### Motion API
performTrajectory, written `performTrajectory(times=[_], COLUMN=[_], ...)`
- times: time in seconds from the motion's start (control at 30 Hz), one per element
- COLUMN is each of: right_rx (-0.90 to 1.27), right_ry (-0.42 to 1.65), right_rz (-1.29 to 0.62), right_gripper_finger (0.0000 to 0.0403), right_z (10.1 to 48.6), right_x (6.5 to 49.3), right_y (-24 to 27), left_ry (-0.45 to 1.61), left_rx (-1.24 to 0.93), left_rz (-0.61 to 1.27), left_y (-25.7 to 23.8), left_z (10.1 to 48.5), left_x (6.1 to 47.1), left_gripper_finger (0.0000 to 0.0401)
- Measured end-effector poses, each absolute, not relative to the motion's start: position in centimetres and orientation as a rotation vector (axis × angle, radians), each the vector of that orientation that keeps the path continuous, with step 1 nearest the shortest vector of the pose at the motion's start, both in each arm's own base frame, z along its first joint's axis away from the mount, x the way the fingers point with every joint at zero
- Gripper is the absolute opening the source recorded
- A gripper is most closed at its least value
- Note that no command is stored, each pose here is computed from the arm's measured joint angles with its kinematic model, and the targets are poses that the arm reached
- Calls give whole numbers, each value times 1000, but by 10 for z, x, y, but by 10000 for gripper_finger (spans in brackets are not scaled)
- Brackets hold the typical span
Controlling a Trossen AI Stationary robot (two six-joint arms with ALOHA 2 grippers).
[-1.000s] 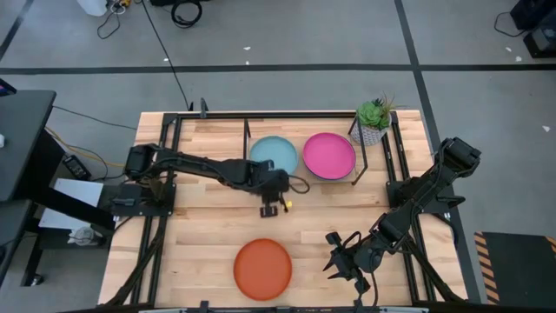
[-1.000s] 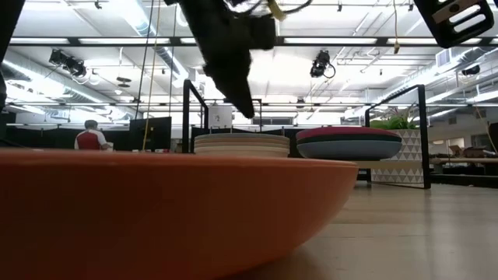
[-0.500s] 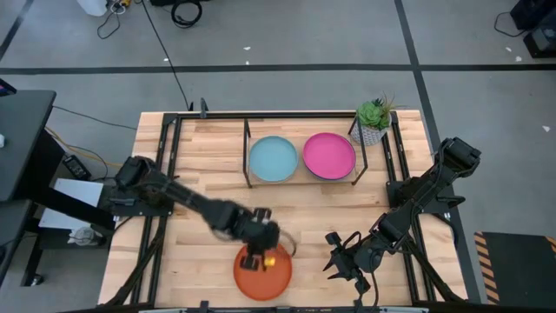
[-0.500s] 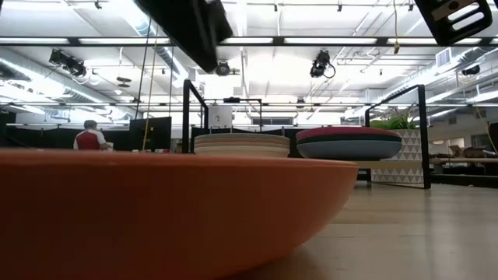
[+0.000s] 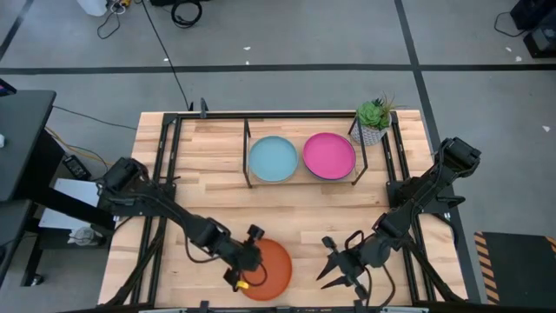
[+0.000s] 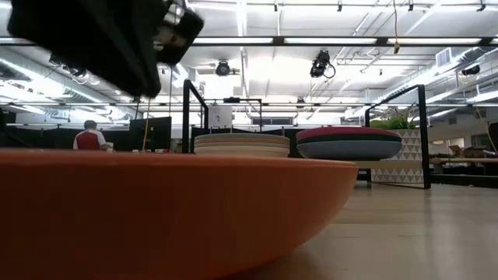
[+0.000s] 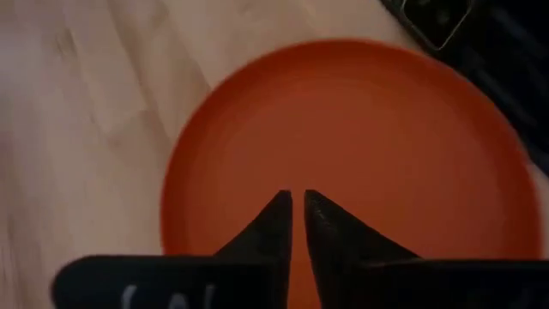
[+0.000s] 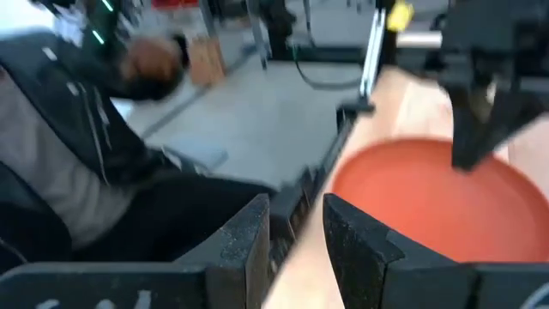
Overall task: Place and stack plates onto a shelf
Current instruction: Stack the orange plate on top of the dark pink plate on the shelf
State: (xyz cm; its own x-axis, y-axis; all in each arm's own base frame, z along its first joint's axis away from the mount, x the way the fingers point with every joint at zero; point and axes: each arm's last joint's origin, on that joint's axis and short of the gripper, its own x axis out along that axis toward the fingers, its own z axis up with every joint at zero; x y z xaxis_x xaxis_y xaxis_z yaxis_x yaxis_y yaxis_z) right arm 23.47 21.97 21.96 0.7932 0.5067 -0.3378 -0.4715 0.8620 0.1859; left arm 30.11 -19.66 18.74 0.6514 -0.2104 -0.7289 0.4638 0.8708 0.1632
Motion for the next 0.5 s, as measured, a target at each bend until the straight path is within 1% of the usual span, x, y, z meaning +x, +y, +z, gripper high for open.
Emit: performTrajectory(times=[0.13, 0.27, 0.37, 0.5], right_rx=[125, 80, 59, 51], right_ry=[292, 188, 125, 97], right_rz=[541, 539, 442, 264], right_gripper_finger=[119, 119, 119, 119], right_z=[229, 237, 242, 244], right_x=[238, 243, 248, 256], right_y=[221, 217, 212, 200], left_ry=[677, 504, 409, 340], left_rx=[327, 380, 439, 441], left_rz=[-403, -412, -366, -305], left_y=[-188, -184, -180, -168], left_z=[175, 176, 180, 184], left_x=[284, 266, 251, 237], left_gripper_finger=[15, 6, 9, 17])
